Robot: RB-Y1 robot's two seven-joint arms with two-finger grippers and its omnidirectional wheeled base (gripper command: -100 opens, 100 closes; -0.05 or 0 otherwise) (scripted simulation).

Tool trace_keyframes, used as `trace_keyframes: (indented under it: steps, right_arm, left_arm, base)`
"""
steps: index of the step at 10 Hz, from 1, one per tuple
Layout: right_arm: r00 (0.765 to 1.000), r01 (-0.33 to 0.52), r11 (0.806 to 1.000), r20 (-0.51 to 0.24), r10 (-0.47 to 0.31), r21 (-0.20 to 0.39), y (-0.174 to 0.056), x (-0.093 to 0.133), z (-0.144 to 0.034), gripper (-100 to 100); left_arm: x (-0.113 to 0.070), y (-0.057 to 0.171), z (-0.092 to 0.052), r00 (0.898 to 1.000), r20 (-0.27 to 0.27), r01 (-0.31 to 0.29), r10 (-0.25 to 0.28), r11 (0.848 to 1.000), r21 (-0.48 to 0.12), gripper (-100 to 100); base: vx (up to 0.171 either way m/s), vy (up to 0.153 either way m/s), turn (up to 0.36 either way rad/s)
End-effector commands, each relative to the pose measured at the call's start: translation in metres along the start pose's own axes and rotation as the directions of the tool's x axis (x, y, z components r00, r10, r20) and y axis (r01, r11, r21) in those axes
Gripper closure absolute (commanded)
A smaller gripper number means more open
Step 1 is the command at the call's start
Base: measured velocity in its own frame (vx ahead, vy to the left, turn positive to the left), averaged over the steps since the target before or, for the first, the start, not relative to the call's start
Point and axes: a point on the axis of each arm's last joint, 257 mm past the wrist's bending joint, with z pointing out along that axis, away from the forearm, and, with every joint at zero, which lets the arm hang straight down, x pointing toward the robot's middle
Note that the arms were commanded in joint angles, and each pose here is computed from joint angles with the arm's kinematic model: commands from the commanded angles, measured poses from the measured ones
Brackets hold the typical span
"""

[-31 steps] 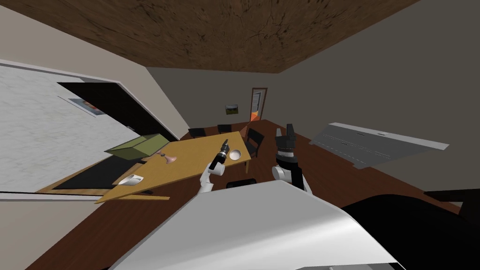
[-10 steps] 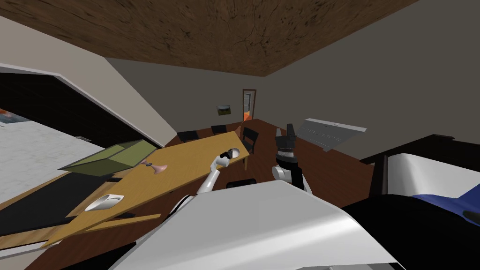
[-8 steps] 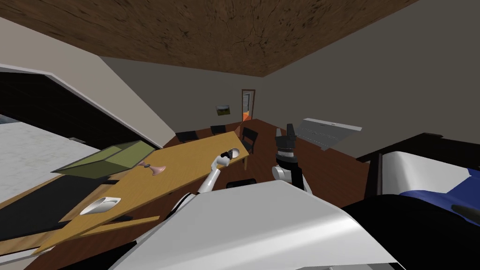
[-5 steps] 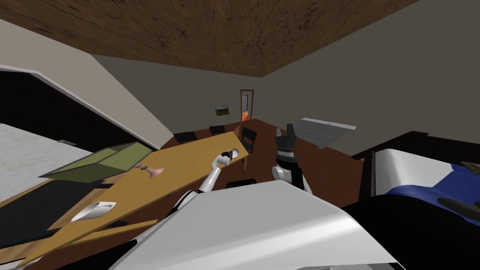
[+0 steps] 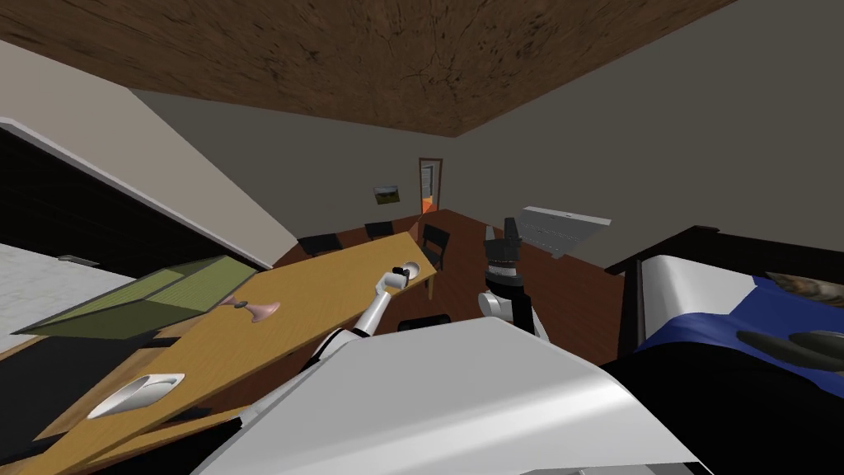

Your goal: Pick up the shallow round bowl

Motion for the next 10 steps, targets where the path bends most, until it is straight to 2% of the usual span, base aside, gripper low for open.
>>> trace_keyframes:
  steps: [1,3,4,7,8,9,10]
  right_arm:
    - [1.000,0.000,1.000,0.000,0.000,0.000,0.000,0.000,0.000,0]
    - [1.000,0.000,1.000,0.000,0.000,0.000,0.000,0.000,0.000,0]
    - [1.000,0.000,1.000,0.000,0.000,0.000,0.000,0.000,0.000,0]
    - [1.000,0.000,1.000,0.000,0.000,0.000,0.000,0.000,0.000,0]
    - [1.000,0.000,1.000,0.000,0.000,0.000,0.000,0.000,0.000,0]
    - [1.000,0.000,1.000,0.000,0.000,0.000,0.000,0.000,0.000,0]
    - [1.000,0.000,1.000,0.000,0.000,0.000,0.000,0.000,0.000,0]
  left_arm:
    - [0.000,0.012,0.005,1.000,0.002,-0.004,0.004,0.999,-0.052,-100]
    - [0.004,0.030,0.010,1.000,0.001,-0.009,0.009,0.992,-0.124,-100]
    - [0.004,0.030,0.010,1.000,0.001,-0.009,0.009,0.992,-0.124,-100]
    - [0.004,0.051,0.013,1.000,0.004,-0.012,0.013,0.982,-0.188,-100]
    - [0.004,0.048,0.013,1.000,0.003,-0.011,0.012,0.984,-0.177,-100]
    - [0.004,0.048,0.013,1.000,0.003,-0.012,0.012,0.984,-0.180,0]
    - [0.002,0.056,0.018,1.000,0.006,-0.008,0.009,0.984,-0.177,-100]
  base:
    - [0.023,0.015,-0.047]
    - [0.055,0.024,-0.072]
    - [0.045,0.025,-0.020]
    - [0.072,0.027,-0.030]
    - [0.042,0.019,-0.002]
    - [0.007,0.003,0.001]
    - [0.024,-0.010,-0.034]
